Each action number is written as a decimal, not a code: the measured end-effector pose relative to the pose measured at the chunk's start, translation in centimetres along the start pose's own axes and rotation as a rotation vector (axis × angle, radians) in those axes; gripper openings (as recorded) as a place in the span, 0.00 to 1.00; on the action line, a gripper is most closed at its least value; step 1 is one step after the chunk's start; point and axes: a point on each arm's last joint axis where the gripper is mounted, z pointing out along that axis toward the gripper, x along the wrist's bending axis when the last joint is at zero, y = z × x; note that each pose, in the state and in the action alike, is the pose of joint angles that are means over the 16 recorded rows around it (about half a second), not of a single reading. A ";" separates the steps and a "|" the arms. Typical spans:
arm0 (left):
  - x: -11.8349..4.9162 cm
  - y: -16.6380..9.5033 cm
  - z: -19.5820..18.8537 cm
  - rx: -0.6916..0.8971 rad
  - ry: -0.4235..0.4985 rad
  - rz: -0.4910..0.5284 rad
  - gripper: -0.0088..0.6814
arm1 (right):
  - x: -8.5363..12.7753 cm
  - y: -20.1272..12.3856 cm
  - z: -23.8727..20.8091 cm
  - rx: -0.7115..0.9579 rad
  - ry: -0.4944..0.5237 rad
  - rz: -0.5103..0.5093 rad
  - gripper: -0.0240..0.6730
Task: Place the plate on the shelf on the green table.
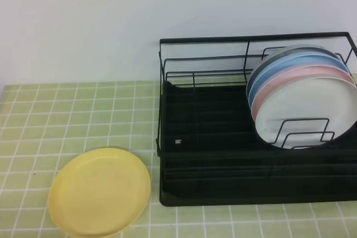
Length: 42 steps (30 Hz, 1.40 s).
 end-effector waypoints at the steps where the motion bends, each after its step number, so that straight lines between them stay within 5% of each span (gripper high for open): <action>1: 0.0 0.0 0.0 0.000 -0.001 -0.002 0.01 | 0.0 0.0 0.0 0.000 0.000 0.000 0.03; 12: -0.4 0.1 0.0 -0.005 -0.050 -0.151 0.01 | 0.0 0.0 0.0 0.000 0.000 0.000 0.03; 34: -0.6 2.4 -0.3 -0.232 -0.194 -0.921 0.01 | 0.1 0.4 0.0 -0.048 0.016 0.023 0.03; 42: -0.4 2.6 -0.4 -0.257 -0.200 -1.033 0.01 | 0.5 2.3 -0.3 -0.246 0.073 0.149 0.03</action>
